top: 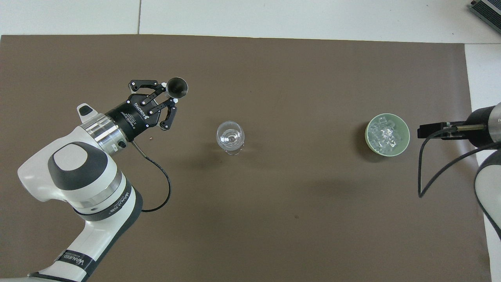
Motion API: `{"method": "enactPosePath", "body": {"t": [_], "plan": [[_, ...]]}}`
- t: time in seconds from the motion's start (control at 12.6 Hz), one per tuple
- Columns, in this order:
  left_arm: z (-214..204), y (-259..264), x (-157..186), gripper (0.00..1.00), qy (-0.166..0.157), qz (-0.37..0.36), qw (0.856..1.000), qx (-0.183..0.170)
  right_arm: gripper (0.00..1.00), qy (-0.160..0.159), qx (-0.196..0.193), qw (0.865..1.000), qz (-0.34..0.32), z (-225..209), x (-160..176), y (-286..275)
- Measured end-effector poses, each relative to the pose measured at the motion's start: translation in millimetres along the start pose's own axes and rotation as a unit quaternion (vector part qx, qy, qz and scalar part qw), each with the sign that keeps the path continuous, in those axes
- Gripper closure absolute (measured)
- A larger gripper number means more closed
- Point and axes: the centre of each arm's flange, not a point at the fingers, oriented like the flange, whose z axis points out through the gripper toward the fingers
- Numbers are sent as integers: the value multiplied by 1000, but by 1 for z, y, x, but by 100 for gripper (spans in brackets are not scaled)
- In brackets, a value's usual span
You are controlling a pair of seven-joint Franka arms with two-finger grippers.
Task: Pour wine and add ice with both arms
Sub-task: 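Lower the jigger with the left gripper while the right gripper reaches the ice cup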
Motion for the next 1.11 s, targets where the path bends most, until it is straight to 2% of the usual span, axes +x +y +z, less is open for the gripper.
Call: {"method": "enactPosePath", "body": {"t": [0.24, 0.56, 0.87, 1.11], "plan": [[-12, 14, 14, 78, 8, -87, 996, -16, 0, 9, 0, 1000, 4, 25, 6, 2], [-30, 33, 37, 78, 18, -181, 983, -40, 0, 12, 1, 1000, 25, 54, 13, 8], [-54, 43, 79, 78, 35, -228, 971, -57, 0, 14, 2, 999, 34, 97, 24, 11], [-75, 49, 117, 78, 33, -253, 966, -52, 0, 21, 4, 999, 50, 130, 29, 10]]}}
